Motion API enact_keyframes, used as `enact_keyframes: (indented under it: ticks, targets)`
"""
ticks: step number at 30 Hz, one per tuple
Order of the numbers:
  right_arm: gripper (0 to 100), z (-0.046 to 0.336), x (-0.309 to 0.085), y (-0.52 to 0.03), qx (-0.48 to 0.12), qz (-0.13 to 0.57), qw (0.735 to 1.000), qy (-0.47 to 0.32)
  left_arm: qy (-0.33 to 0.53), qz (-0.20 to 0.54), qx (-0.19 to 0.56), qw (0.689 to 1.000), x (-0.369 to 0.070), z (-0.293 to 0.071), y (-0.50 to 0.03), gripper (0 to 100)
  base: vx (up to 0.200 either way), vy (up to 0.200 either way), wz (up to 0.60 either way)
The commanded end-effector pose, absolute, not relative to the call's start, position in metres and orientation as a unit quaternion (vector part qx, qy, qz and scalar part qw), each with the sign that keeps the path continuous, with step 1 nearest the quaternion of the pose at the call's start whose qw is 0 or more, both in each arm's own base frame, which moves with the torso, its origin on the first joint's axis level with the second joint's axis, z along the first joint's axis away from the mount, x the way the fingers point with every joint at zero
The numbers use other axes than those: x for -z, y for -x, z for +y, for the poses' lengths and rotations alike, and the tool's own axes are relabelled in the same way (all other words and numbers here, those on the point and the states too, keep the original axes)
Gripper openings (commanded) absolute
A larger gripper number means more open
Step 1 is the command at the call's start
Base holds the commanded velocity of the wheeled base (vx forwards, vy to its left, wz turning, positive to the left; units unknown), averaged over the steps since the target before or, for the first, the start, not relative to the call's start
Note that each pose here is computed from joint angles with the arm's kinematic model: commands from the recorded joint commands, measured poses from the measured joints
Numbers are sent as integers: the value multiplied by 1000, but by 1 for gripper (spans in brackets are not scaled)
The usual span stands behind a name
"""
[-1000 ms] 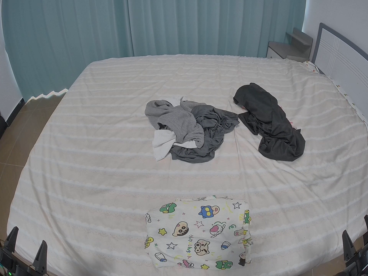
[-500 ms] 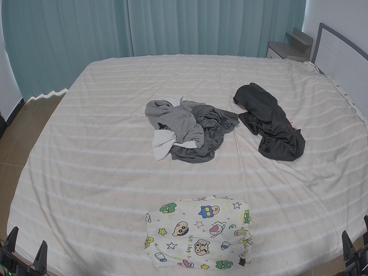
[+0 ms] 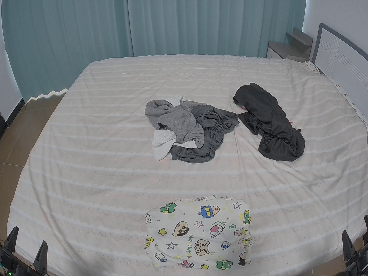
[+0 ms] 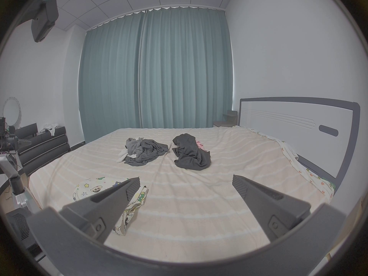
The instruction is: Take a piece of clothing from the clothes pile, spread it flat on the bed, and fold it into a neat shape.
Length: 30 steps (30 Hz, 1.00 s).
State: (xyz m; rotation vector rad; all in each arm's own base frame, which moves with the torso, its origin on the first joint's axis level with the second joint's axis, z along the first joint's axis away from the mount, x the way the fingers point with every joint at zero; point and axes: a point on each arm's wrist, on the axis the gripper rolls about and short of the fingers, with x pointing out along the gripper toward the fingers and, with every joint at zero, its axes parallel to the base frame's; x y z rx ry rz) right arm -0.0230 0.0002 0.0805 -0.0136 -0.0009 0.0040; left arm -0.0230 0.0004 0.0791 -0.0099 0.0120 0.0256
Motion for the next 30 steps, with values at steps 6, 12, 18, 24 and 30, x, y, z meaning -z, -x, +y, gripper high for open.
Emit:
enact_keyframes:
  ticks: [6,12,18,24,30]
  targets:
    - [100,0,-75,23,-2,2,1000,7,5,9,-13,1000,-75,0,23,100,0,0,0]
    - [100,0,-75,23,-2,2,1000,7,5,9,-13,1000,-75,0,23,100,0,0,0]
    - [100,0,-76,23,-2,1,1000,7,5,8,-13,1000,-75,0,23,100,0,0,0]
    - [100,0,-76,23,-2,2,1000,7,5,9,-13,1000,-75,0,23,100,0,0,0]
    - [100,0,-76,23,-2,3,1000,7,5,9,-13,1000,-75,0,23,100,0,0,0]
